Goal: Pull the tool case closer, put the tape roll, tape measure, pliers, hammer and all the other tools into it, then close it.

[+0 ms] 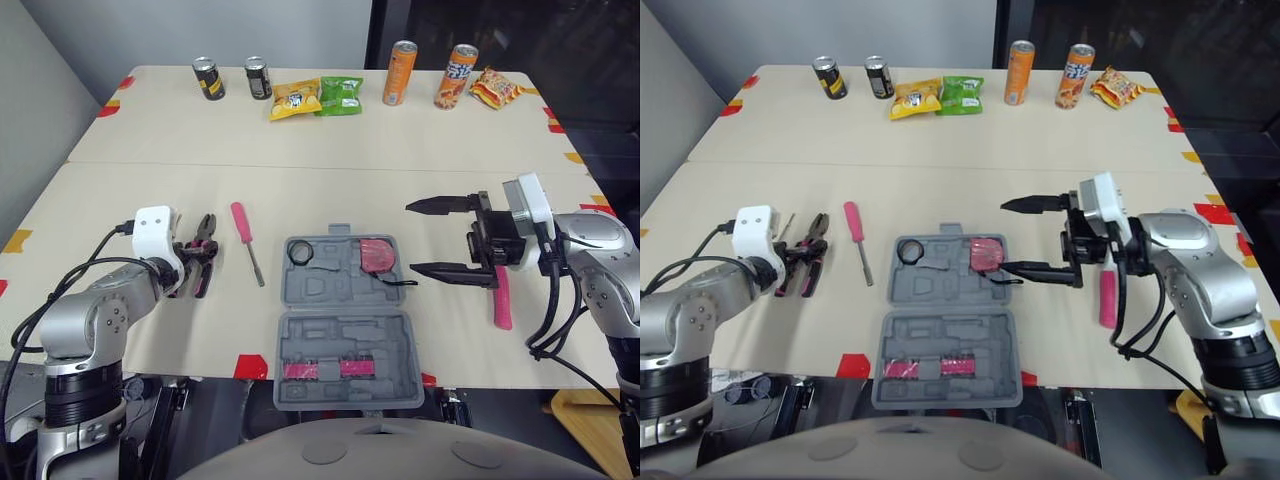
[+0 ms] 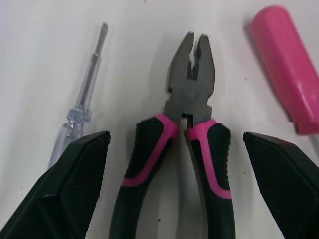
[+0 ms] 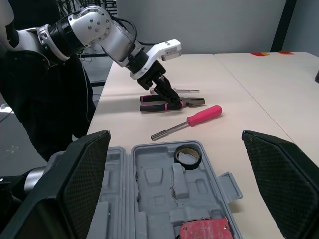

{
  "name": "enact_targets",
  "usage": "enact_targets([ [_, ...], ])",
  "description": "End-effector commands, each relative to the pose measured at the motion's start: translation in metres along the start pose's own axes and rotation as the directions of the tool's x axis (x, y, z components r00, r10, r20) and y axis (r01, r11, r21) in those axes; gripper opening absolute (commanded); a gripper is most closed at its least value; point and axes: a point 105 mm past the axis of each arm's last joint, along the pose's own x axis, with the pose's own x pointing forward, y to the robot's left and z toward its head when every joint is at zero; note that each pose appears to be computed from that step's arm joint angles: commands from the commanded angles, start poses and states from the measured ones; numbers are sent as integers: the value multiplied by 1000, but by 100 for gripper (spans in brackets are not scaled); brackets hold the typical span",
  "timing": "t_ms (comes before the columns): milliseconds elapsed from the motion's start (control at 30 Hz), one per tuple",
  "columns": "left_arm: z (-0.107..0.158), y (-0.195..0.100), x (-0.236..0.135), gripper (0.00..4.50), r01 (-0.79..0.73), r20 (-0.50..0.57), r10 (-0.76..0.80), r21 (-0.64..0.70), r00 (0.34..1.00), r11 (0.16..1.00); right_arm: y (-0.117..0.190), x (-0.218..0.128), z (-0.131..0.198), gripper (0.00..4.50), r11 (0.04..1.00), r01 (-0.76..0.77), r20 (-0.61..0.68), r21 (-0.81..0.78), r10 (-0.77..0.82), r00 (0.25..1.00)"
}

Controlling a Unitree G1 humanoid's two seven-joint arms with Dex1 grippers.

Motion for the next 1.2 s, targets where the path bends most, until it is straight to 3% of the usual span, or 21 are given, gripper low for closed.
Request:
enact_targets([
  [33,-2,0,1,399,-20,-18,20,4,1000,1000,2,-1,5,450,1000,2,11,-26,-2,1000],
  [167,-6,-2,4,257,-12,-30,12,-2,999,1000,3,-2,4,450,1000,5,8,-23,-5,1000],
  [200,-6,-2,4,243,-11,-26,11,-2,1000,1000,3,-2,3,450,1000,6,8,-21,-6,1000],
  [467,-4,1,3,243,11,-6,-11,17,1000,1000,4,-2,0,450,1000,13,7,-12,-12,1000],
  [633,9,5,-6,243,62,70,-65,40,995,997,4,-3,-3,450,1000,16,5,-6,-16,1000],
  [800,10,4,-13,243,122,61,-132,151,989,981,5,-1,-5,450,1000,17,8,-1,-17,1000],
  [1000,22,3,-28,243,262,92,-309,338,947,904,5,1,-4,450,1000,11,3,3,-11,1000],
  [1067,27,2,-37,243,333,99,-397,385,912,861,7,4,-3,450,1000,3,3,8,-3,1000],
  [1200,40,-4,-66,243,531,23,-621,495,783,688,6,12,2,450,1000,23,1,3,-23,1000],
])
